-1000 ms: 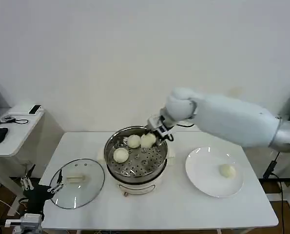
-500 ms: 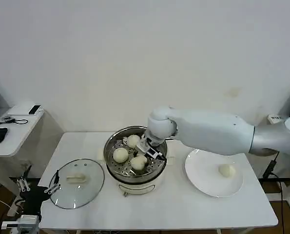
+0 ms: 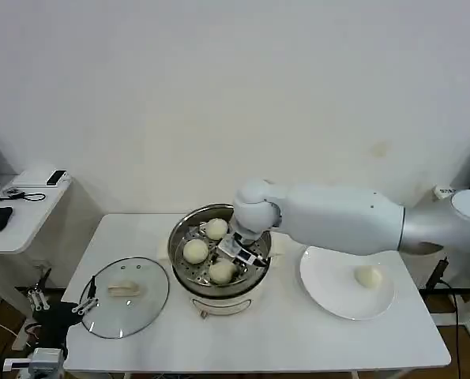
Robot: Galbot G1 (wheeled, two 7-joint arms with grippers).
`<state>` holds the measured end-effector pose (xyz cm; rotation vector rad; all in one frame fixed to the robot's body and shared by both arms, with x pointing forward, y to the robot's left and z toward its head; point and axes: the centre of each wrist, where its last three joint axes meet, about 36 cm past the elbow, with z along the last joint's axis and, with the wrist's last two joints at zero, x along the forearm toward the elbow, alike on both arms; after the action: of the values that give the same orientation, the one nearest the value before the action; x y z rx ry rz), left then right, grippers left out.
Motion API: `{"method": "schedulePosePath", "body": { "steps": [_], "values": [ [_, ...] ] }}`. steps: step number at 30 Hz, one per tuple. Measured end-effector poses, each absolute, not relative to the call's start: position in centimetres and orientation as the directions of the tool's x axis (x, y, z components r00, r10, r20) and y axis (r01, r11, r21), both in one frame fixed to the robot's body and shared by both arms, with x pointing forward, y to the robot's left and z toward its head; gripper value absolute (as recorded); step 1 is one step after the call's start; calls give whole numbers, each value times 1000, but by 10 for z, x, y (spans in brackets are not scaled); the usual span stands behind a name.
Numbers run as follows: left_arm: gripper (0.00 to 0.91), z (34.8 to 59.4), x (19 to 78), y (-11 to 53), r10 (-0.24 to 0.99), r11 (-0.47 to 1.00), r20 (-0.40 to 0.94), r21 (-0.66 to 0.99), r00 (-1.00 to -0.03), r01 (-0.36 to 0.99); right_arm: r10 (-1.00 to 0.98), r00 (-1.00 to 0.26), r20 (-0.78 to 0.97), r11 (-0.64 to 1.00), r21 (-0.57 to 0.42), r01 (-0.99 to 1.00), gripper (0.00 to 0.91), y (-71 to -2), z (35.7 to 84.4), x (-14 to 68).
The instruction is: Take steamed baozi put them in steamer then cover it.
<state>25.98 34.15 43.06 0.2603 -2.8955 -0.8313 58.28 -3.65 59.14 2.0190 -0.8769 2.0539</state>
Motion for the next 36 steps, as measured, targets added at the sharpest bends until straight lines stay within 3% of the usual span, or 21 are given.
{"method": "schedulePosePath", "body": {
  "steps": [19, 26, 36],
  "values": [
    [907, 431, 267, 336, -166, 839, 65, 533, -984, -106, -352, -288, 891, -660, -454, -599, 907, -108, 649, 606],
    [907, 432, 269, 334, -142, 839, 73, 538, -987, -81, -287, -364, 886, -514, -463, -722, 907, -187, 649, 608],
    [907, 430, 274, 332, -115, 838, 81, 543, -990, -53, -150, -402, 903, -295, -429, -854, 907, -315, 607, 585]
  ]
}}
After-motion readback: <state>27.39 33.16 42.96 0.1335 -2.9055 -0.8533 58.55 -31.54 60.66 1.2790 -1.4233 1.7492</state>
